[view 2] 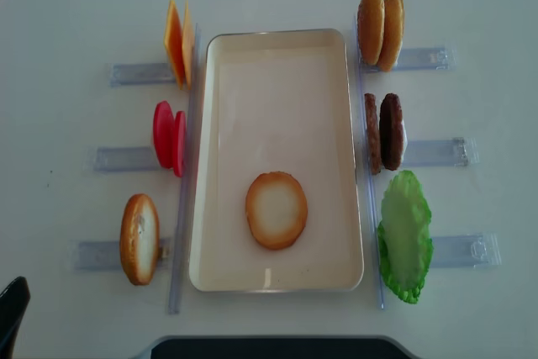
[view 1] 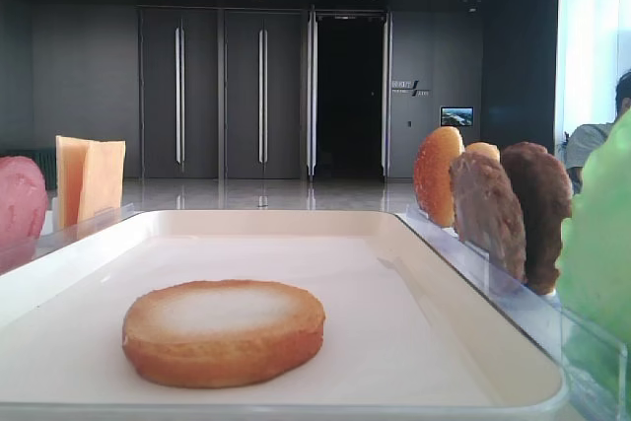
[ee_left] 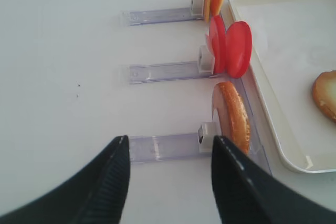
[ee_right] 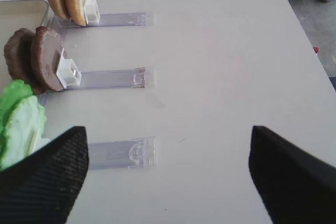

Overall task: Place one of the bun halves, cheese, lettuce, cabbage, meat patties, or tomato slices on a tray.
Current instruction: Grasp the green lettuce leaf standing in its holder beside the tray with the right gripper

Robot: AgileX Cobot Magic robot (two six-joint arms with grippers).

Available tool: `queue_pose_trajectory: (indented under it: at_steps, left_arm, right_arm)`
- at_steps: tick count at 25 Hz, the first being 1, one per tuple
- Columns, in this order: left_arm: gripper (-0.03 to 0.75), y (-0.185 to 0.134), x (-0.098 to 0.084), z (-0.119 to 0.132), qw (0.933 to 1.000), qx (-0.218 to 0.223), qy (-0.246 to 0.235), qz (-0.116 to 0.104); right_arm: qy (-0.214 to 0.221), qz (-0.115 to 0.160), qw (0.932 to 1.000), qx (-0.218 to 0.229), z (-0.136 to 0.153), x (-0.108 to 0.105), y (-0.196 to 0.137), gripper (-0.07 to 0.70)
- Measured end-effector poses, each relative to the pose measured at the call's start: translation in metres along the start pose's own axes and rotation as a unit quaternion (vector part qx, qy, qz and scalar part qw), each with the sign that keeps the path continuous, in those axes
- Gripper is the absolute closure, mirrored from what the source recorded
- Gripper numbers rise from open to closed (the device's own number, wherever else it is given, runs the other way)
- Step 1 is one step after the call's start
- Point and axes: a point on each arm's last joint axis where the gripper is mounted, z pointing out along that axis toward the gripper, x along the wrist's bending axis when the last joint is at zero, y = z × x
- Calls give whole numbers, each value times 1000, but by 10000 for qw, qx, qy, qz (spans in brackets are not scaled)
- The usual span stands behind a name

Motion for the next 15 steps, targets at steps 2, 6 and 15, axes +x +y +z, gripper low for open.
queue_pose_trajectory:
  at_steps: [2, 6, 15]
  left_arm:
    - [328, 0, 0, 0, 10000, 0, 0, -6]
    - [325, 0, 0, 0, 10000, 0, 0, -16]
    - [325, 0, 0, 0, 10000, 0, 0, -51]
  right_arm:
    - [0, 0, 10000, 0, 0, 0, 0, 42]
    - [0, 0, 10000, 0, 0, 0, 0, 42]
    - [4, 11, 9997, 242, 6, 0, 4, 42]
